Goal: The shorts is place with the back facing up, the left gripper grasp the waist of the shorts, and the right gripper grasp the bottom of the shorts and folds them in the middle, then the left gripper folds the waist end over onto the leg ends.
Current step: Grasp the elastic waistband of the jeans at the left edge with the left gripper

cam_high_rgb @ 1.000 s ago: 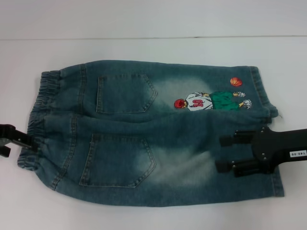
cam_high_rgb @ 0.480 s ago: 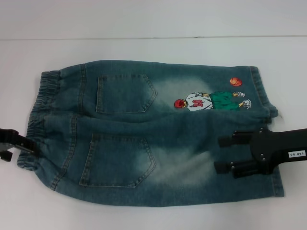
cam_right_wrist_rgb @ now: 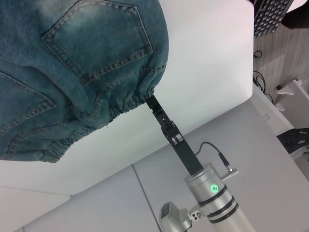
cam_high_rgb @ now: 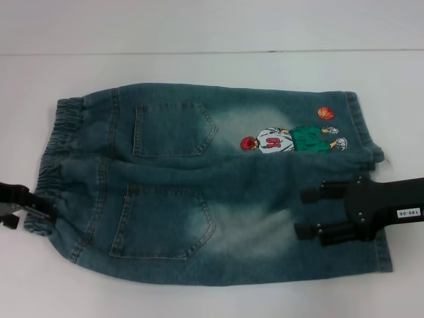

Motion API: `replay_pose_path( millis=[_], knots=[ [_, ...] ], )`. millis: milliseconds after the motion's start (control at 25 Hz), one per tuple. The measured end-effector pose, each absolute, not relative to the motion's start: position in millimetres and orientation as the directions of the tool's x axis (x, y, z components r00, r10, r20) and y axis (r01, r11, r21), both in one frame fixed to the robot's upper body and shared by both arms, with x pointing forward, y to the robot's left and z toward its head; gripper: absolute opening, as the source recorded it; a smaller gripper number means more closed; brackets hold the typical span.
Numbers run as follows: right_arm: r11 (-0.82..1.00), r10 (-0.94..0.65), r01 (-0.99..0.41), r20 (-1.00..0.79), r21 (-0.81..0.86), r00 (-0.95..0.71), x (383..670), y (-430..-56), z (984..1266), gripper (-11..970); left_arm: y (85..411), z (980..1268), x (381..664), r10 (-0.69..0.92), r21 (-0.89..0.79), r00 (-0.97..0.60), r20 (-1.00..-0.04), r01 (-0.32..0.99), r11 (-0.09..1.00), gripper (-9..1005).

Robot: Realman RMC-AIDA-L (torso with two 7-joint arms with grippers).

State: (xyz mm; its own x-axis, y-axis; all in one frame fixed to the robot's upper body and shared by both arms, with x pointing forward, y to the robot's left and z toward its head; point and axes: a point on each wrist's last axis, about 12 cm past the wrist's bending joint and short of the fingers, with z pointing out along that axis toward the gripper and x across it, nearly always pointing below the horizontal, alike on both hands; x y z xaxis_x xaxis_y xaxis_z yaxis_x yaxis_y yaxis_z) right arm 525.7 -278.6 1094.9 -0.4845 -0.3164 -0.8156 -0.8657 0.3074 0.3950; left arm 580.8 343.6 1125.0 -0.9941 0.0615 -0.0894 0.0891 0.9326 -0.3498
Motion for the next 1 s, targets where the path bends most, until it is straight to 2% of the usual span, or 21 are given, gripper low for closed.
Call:
replay_pose_path(
  millis=[1000],
  knots=[
    [0.309,-0.316,-0.866,-0.816,0.394,-0.484,526.1,-278.3,1094.9,884,341.5,1119.9,579.1,0.064,-0.348,-0.994,-0.091,0.092,0.933,854]
  ],
)
